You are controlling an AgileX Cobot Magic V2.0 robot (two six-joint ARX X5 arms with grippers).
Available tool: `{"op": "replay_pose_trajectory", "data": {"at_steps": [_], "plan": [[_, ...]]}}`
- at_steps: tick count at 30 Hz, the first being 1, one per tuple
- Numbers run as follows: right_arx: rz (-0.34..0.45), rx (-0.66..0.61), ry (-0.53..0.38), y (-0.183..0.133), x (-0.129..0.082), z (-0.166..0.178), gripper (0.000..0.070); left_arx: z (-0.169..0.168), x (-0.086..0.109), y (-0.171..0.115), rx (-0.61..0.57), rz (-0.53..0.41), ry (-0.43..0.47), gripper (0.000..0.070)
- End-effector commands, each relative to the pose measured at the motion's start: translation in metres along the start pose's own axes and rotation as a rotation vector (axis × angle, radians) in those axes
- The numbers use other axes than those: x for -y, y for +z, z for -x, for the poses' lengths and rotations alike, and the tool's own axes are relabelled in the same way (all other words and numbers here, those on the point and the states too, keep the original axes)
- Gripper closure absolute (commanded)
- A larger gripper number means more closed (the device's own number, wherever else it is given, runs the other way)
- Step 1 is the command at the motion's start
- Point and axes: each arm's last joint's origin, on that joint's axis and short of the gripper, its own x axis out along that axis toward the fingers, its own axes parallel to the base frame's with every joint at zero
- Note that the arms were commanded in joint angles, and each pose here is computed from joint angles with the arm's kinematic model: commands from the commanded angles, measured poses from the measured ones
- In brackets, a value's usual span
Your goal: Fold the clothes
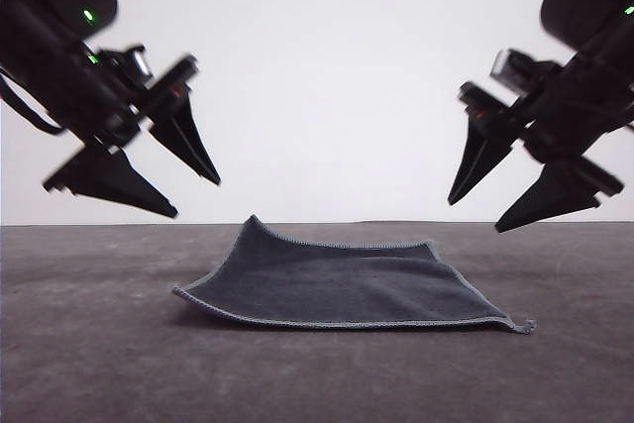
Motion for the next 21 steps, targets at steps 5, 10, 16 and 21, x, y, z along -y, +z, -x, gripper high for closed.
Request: {"op": "replay_pose_trajectory", "data": {"at_steps": [5,10,16,21], "plan": [[-0.002,-0.003,0.027,0.023,0.01,-0.024,0.0311,-0.032,-0.003,0.023,-0.009,-0.015,-0.015,0.0334],[-0.03,0.008,0.043,0.032,0.022,-0.037,0.0311,-0.059,-0.006,0.036,-0.027,-0.021,-0.016,0.0334],[-0.065,-0.011,0.058,0.033,0.039,-0.047,0.0311,-0.085,-0.014,0.043,-0.052,-0.011,-0.011,0.0334],[-0.072,-0.008,0.126,0.033,0.046,-0.055,0.0311,-0.092,-0.013,0.046,-0.049,-0.02,-0.017,0.0334]]}}
